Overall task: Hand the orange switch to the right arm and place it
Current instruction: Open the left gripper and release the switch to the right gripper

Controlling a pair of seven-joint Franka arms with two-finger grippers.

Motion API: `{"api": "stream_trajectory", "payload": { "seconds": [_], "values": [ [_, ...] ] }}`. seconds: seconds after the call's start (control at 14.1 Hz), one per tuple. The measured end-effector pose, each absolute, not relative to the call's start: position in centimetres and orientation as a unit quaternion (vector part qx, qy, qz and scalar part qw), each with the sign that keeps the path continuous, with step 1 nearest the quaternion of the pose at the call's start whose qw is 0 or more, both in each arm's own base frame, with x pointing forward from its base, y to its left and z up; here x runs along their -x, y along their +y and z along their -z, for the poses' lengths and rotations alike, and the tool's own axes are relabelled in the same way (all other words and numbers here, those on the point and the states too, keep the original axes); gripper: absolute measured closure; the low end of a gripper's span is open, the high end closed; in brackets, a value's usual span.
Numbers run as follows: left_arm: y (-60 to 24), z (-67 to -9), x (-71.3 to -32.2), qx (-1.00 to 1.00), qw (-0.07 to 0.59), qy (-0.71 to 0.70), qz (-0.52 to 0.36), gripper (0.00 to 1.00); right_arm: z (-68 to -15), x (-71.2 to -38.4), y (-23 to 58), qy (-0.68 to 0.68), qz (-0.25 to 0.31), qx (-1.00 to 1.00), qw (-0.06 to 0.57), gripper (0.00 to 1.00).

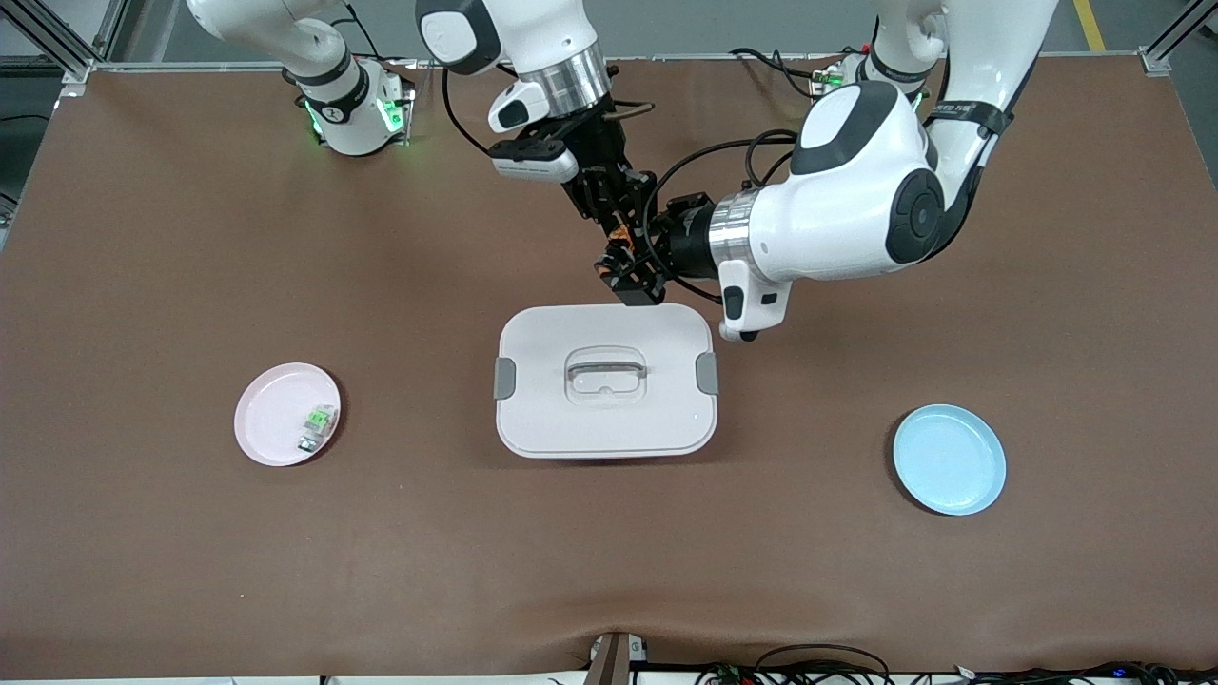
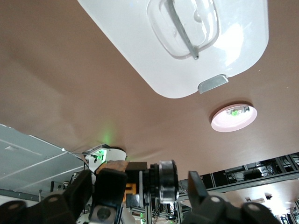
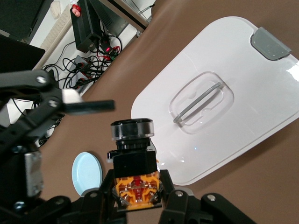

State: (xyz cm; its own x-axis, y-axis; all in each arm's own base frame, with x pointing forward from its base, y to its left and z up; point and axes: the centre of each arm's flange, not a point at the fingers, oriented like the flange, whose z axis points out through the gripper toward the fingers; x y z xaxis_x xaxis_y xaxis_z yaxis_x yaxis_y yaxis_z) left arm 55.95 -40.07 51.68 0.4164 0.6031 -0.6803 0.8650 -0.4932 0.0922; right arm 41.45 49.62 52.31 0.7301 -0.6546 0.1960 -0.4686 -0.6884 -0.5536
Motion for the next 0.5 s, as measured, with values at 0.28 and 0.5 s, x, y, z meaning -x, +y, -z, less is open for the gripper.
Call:
{"api": "stream_trajectory", "payload": {
  "seconds": [0.28,0.5],
  "values": [
    [-38.8,-52.2,-56.8,-0.815,0.222,0.457,0.277,0.0,-51.9,-41.7,49.5,0.315,0.192,0.899,0.237,0.58],
    [-36.8,-53.5,-57.6,-0.831,0.212,0.462,0.227,0.0,-51.8,-42.4,48.9,0.314,0.196,0.899,0.233,0.58]
  ]
}}
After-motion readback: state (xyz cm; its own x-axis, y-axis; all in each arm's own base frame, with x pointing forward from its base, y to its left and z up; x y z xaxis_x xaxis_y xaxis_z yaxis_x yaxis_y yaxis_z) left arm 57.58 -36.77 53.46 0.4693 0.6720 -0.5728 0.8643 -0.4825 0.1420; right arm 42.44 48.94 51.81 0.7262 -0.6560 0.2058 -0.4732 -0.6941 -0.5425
